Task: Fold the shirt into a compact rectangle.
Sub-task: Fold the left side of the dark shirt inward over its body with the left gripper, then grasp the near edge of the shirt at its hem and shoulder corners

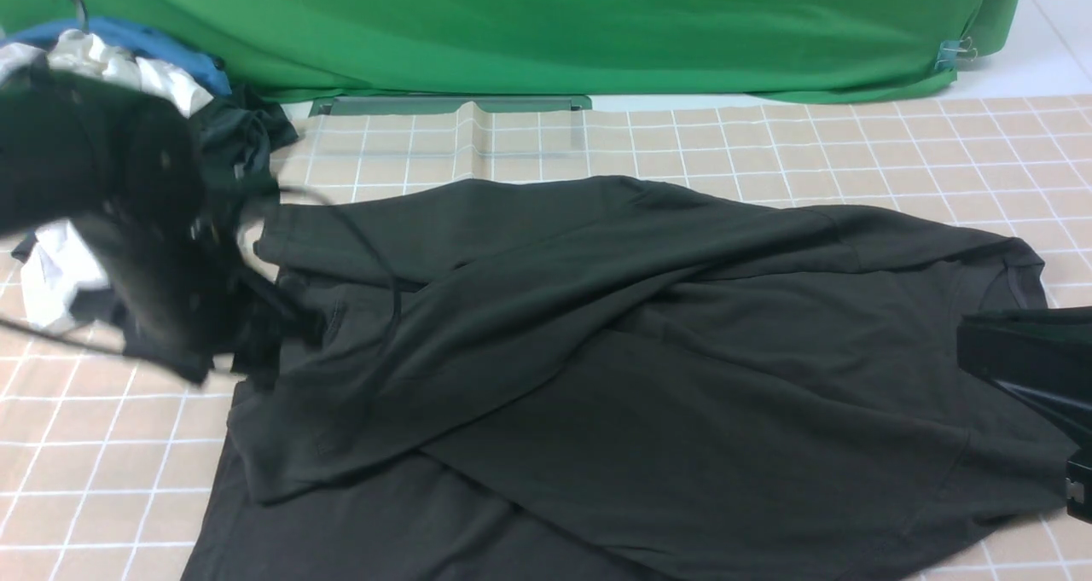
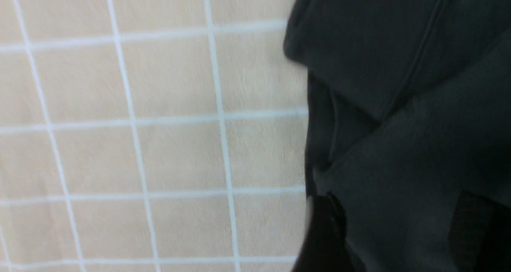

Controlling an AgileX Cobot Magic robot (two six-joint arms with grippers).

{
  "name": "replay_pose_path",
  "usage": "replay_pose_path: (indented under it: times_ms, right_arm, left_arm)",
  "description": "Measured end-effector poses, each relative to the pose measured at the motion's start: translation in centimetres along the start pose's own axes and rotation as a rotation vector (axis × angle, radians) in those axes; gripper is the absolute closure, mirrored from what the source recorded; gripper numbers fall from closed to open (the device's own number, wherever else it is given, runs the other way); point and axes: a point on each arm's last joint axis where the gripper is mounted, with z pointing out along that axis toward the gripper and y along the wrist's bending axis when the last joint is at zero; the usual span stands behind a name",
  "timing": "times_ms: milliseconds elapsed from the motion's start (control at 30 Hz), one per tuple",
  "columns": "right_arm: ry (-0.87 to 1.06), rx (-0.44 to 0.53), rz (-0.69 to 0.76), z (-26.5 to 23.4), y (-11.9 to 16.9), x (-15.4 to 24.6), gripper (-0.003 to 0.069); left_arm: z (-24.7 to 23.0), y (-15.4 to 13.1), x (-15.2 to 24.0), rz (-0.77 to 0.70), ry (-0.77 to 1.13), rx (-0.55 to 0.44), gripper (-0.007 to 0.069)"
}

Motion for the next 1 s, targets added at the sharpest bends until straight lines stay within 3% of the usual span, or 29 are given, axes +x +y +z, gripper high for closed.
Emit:
replay_pose_path:
  times_ms: [100,333,467,633,1000]
  right_arm:
    - [-0.003,0.000,0.000,0.0,0.0,0.0,0.0614]
    - [-0.003,0.000,0.003,0.0,0.0,0.0,0.0614]
    - [-0.003,0.000,0.008,0.0,0.0,0.0,0.0614]
    - [-0.003,0.000,0.013,0.0,0.0,0.0,0.0614]
    - [-0.004,-0.001,0.018,0.0,0.0,0.0,0.0614]
  left_arm:
    - [-1.7,0.2,-2.3,-0.082,-0.151,0.004,0.0150]
    - [-2.9,3.0,-8.6,-0.272,-0.353,0.053,0.0137]
    - [0.0,4.7,-12.4,-0.281,-0.349,0.052,0.0137]
    - [4.5,4.8,-15.0,-0.254,-0.307,0.045,0.0137]
    - [11.3,4.3,-15.3,-0.235,-0.184,0.040,0.0137]
